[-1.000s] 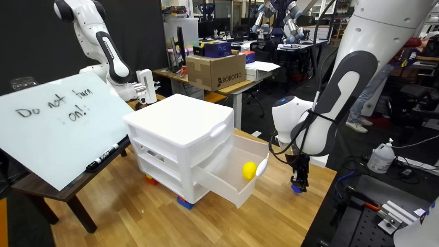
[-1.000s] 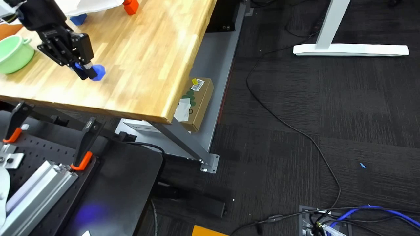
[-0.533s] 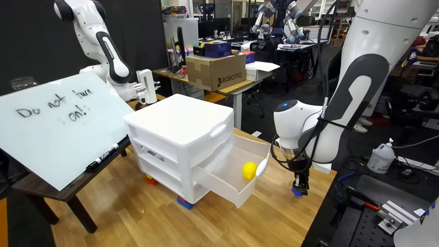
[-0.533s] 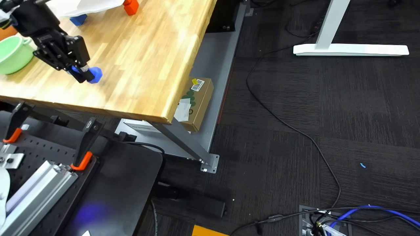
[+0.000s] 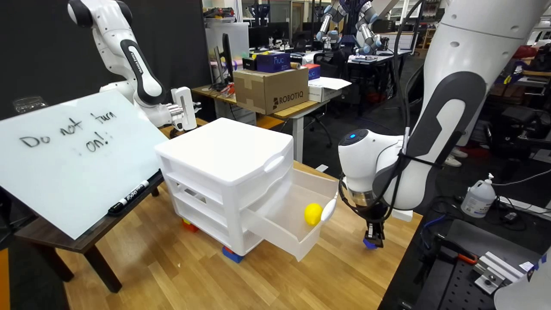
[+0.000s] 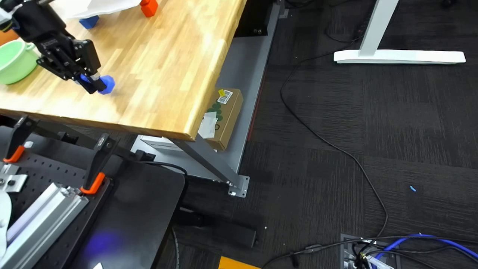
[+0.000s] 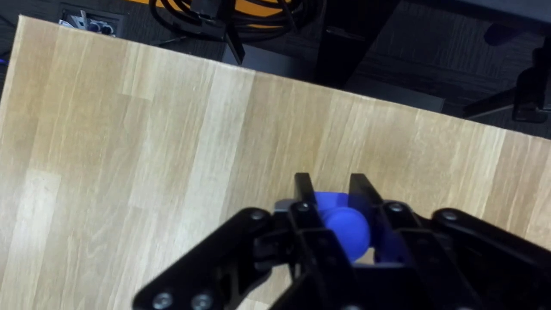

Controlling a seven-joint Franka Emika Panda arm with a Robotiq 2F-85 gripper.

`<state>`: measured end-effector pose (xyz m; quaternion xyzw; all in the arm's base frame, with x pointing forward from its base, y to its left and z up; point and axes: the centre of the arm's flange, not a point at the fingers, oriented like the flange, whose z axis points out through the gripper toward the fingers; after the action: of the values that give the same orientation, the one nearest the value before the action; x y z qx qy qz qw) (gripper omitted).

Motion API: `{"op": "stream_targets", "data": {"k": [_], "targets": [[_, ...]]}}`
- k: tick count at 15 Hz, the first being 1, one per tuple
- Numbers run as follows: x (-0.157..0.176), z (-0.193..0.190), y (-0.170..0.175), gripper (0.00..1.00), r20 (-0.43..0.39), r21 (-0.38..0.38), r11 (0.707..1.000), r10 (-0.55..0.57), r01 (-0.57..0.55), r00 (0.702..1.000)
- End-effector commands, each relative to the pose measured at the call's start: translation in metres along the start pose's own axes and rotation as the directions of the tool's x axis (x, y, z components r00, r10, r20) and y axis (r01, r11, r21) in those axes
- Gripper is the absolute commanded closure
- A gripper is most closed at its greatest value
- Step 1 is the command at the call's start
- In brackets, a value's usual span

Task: Move the blue screw to the left

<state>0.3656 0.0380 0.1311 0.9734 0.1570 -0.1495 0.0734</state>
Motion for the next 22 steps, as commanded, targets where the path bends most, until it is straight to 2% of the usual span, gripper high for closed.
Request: {"op": "stream_targets", "data": {"k": [1,8,22], "targets": [[0.012,0.005,-0.014,0.93,0.035,-0.042,0.999,-0.023,0.025,0.999],[0.022,0.013,-0.03,0.93,0.078,-0.066,0.997,-0.046,0.051,0.996],[0.026,0.013,-0.026,0.93,0.091,-0.064,0.997,-0.046,0.051,0.995]]}}
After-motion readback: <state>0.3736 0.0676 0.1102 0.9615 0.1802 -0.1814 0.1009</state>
